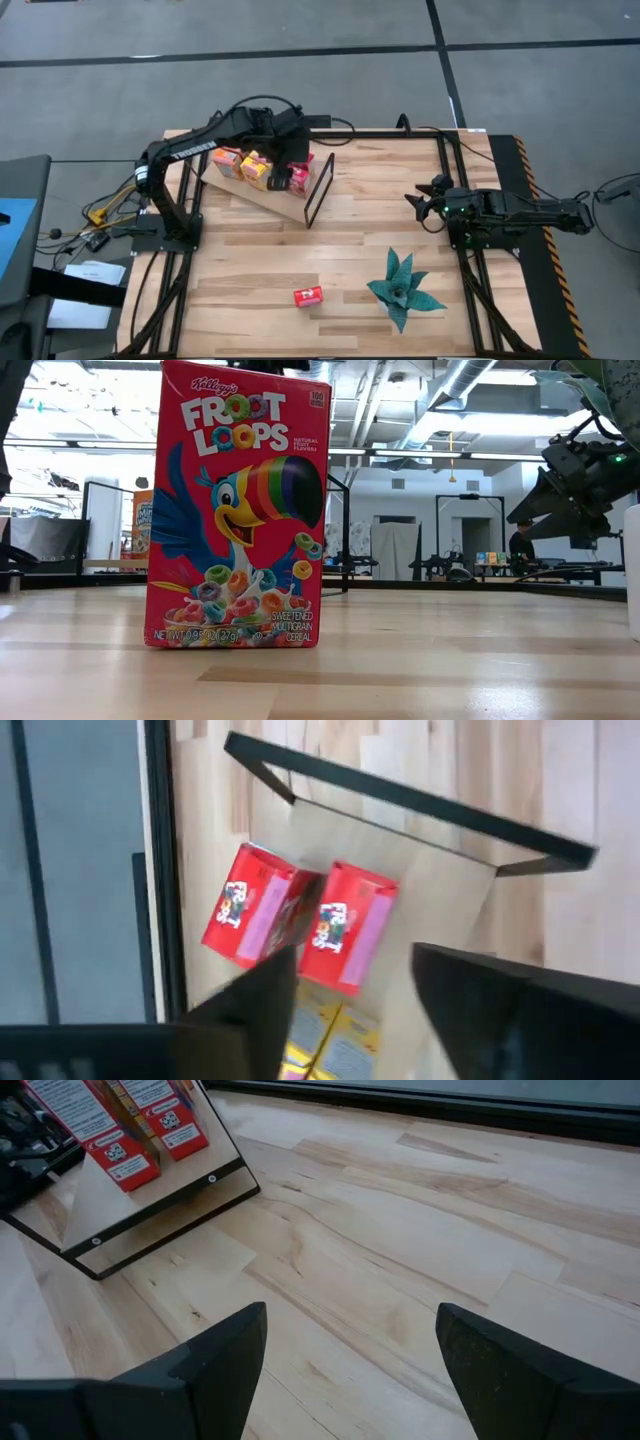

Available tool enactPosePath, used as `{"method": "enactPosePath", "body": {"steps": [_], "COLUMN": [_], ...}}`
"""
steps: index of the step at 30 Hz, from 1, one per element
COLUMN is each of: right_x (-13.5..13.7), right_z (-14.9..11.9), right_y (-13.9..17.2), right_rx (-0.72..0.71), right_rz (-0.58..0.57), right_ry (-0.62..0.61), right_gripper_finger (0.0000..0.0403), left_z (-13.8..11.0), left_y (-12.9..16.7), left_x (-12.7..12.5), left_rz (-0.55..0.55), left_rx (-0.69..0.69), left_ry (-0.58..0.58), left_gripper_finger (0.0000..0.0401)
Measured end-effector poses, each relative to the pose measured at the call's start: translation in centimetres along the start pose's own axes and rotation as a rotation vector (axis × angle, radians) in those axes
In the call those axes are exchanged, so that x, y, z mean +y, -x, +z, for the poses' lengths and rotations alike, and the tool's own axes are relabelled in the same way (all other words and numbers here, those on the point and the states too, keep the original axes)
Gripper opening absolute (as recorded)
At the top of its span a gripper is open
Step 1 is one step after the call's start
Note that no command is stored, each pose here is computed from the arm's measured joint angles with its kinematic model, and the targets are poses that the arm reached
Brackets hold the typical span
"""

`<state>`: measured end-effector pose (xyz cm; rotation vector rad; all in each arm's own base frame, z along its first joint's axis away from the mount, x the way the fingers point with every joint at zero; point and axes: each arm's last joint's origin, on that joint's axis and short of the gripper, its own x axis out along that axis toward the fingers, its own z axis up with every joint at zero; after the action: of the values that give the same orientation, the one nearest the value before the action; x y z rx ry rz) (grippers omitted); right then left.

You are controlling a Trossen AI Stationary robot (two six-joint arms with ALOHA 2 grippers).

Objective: Stack cereal on shelf
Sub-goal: Put the left red cereal box aligned with the other red cereal box on the shelf

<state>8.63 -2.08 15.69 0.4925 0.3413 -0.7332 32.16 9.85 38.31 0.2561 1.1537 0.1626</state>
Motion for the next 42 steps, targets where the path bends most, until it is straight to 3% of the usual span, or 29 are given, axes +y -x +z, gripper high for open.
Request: {"method": "enactPosePath", "body": {"steps": [6,7,15,22,29,34,42], "right_x": [0.0,0.0,0.0,0.0,0.0,0.0,0.0], "right_z": [0.0,0.0,0.0,0.0,0.0,0.0,0.0], "right_y": [0.0,0.0,0.0,0.0,0.0,0.0,0.0], "right_rx": [0.0,0.0,0.0,0.001,0.001,0.001,0.001], "right_rz": [0.0,0.0,0.0,0.0,-0.001,0.0,0.0], "right_ry": [0.0,0.001,0.008,0.009,0.009,0.009,0.009], "right_gripper_finger": [0.0317,0.0317,0.0317,0.0317,0.0317,0.0317,0.0317], "left_z": [0.2,0.3,0.3,-1.9,-3.2,-2.4,-1.6], "left_y": [1.1,1.1,-0.9,-2.7,-4.1,-4.0,-6.0], "left_x": [-1.3,-1.4,-1.8,-3.4,-4.7,-5.4,-5.8], "left_rz": [-0.073,-0.089,-0.11,-0.092,-0.04,-0.037,0.009], "left_rx": [-0.046,-0.058,-0.116,-0.169,-0.311,-0.383,-0.342], "left_ry": [0.036,0.046,0.128,0.22,0.281,0.249,0.213], "left_gripper_finger": [0.0028,0.0016,0.0002,0.0,0.0,0.0,0.0]}}
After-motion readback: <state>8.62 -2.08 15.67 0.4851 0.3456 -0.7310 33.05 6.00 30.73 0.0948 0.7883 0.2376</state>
